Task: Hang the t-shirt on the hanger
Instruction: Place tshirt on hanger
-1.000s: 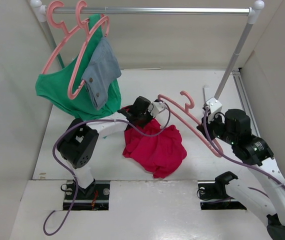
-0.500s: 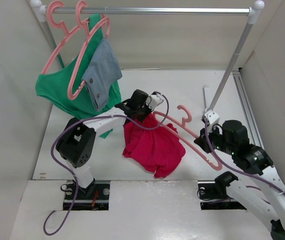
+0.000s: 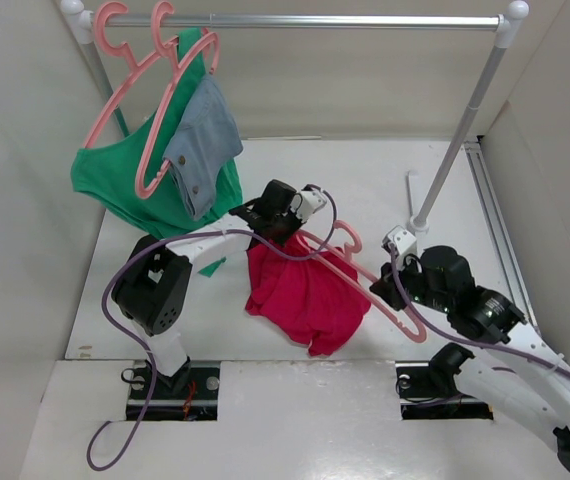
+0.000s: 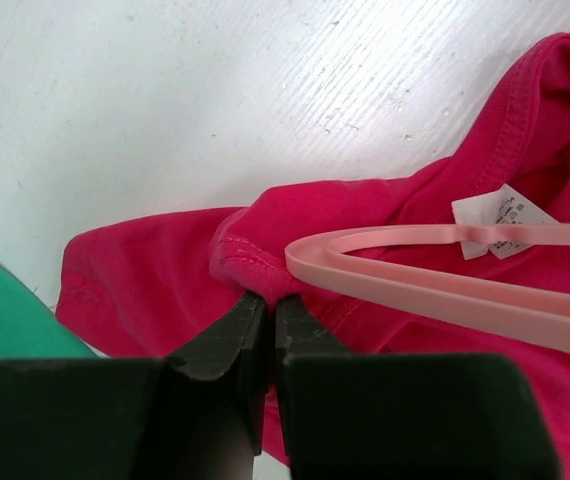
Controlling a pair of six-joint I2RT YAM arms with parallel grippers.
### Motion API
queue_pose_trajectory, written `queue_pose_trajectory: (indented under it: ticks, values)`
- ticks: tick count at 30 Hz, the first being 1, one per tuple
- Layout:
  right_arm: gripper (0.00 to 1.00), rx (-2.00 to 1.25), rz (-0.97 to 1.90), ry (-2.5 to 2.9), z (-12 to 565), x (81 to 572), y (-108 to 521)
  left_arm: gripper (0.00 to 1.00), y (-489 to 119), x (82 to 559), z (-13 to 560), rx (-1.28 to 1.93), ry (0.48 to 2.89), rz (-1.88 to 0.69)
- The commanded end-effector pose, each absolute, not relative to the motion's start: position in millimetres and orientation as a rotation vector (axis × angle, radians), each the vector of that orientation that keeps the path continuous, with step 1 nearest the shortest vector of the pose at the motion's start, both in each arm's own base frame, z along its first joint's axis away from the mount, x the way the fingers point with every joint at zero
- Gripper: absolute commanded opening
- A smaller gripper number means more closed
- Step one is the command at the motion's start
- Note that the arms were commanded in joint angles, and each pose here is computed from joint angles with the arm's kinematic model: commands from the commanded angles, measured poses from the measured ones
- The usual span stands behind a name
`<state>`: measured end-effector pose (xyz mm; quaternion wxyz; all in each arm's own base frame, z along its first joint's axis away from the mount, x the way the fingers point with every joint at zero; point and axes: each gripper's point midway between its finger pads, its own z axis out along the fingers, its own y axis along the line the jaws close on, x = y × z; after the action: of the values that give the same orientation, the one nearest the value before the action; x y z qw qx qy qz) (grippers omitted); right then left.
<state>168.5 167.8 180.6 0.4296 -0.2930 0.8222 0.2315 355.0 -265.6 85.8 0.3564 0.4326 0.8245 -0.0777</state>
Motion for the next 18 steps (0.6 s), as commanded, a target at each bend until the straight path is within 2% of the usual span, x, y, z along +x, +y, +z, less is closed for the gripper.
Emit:
queue_pose_trajectory:
  ticks: [1, 5, 8, 9, 12, 13, 17, 18]
  values:
    - [0.0, -0.697, 0.616, 1.99, 198.2, 164.8, 172.8, 0.0, -269.4, 368.6, 112.9, 1.063, 2.076, -0.179]
    - [0.0, -0.695, 0.661, 1.985, 201.6, 154.8, 176.5, 0.0, -270.3, 369.7, 116.5, 1.062, 2.074, -0.179]
    - [0.0, -0.694, 0.668, 2.01, 193.4, 149.2, 176.9, 0.13, -269.1, 368.2, 115.0, 1.066, 2.082, -0.177]
    - [0.0, -0.702, 0.665, 2.008, 193.2, 148.2, 177.8, 0.22, -269.1, 368.2, 115.0, 1.066, 2.082, -0.177]
    - [0.0, -0.68, 0.621, 2.055, 179.9, 152.8, 174.3, 0.26, -269.1, 368.2, 115.0, 1.066, 2.082, -0.177]
    - [0.0, -0.672, 0.6, 2.065, 177.4, 155.5, 172.8, 0.26, -269.1, 368.2, 115.0, 1.066, 2.082, -0.177]
    - [0.0, -0.63, 0.543, 2.081, 171.8, 165.2, 168.9, 0.02, -267.4, 366.6, 111.5, 1.079, 2.085, -0.171]
    - [0.0, -0.63, 0.543, 2.081, 171.8, 165.2, 168.9, 0.0, -269.2, 365.4, 111.4, 1.085, 2.083, -0.185]
